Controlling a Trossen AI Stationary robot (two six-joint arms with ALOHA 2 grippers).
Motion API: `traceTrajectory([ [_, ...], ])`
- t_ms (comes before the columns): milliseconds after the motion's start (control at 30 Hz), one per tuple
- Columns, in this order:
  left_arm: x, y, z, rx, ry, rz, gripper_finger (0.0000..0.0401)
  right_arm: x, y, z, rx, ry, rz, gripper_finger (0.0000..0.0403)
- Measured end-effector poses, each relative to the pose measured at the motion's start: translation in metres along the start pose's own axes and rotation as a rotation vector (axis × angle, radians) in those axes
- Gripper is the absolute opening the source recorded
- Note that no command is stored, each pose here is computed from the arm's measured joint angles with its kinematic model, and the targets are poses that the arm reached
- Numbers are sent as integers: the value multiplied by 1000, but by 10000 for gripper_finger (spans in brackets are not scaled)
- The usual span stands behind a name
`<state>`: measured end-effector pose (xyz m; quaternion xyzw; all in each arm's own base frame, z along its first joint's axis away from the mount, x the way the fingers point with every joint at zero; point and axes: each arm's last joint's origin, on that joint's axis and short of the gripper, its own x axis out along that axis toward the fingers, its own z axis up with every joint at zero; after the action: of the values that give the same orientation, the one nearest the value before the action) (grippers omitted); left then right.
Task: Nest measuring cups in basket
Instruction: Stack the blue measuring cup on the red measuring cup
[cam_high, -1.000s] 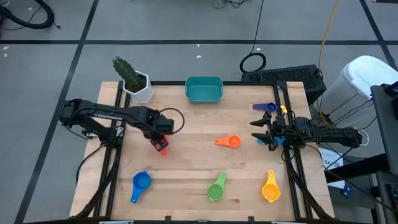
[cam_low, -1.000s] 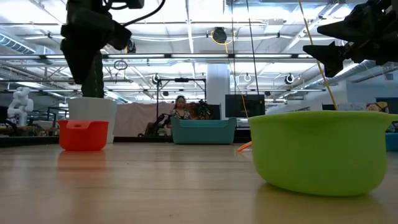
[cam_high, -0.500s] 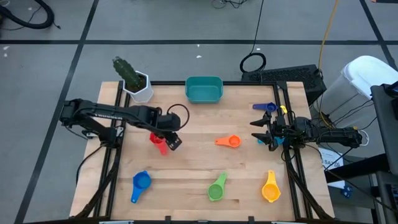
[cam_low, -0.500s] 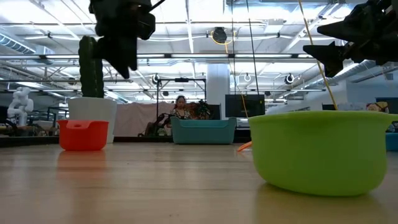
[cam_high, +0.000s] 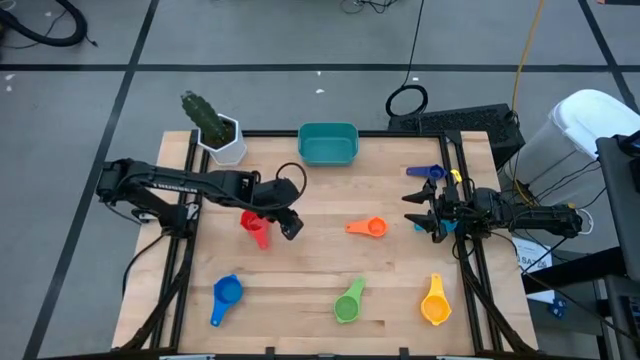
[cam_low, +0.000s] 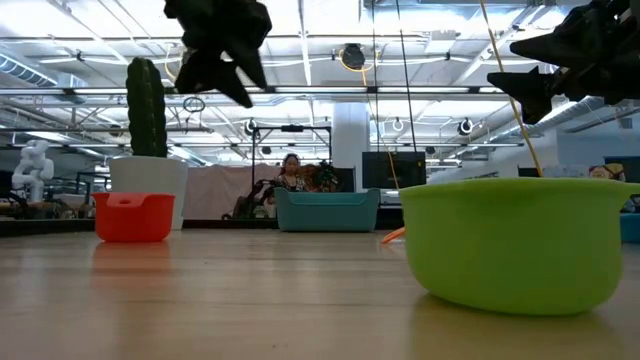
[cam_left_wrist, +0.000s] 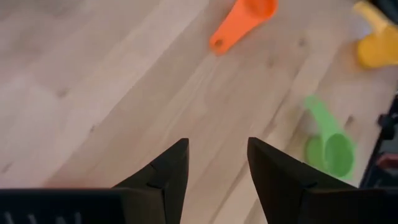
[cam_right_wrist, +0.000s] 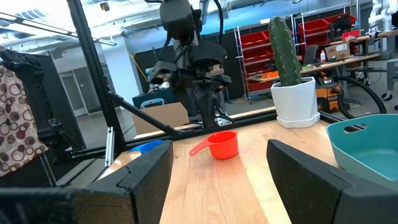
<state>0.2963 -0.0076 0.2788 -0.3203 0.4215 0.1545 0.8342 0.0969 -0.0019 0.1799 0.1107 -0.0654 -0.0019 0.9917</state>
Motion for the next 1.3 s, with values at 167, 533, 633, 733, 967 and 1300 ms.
traceTrajectory([
  [167, 3, -6, 6, -51, -75, -42, 166, 0, 0, 0, 0, 0, 0, 251],
  [533, 0, 18, -13, -239, 17, 283, 166, 0, 0, 0, 0, 0, 0, 251],
  [633, -1, 21, -16, -275, 32, 324, 166, 0, 0, 0, 0, 0, 0, 251],
  [733, -2, 23, -19, -281, 58, 360, 166, 0, 0, 0, 0, 0, 0, 251],
  [967, -10, 35, -30, -285, 114, 547, 166, 0, 0, 0, 0, 0, 0, 251],
  [1300, -11, 32, -34, -323, 78, 576, 166, 0, 0, 0, 0, 0, 0, 251],
])
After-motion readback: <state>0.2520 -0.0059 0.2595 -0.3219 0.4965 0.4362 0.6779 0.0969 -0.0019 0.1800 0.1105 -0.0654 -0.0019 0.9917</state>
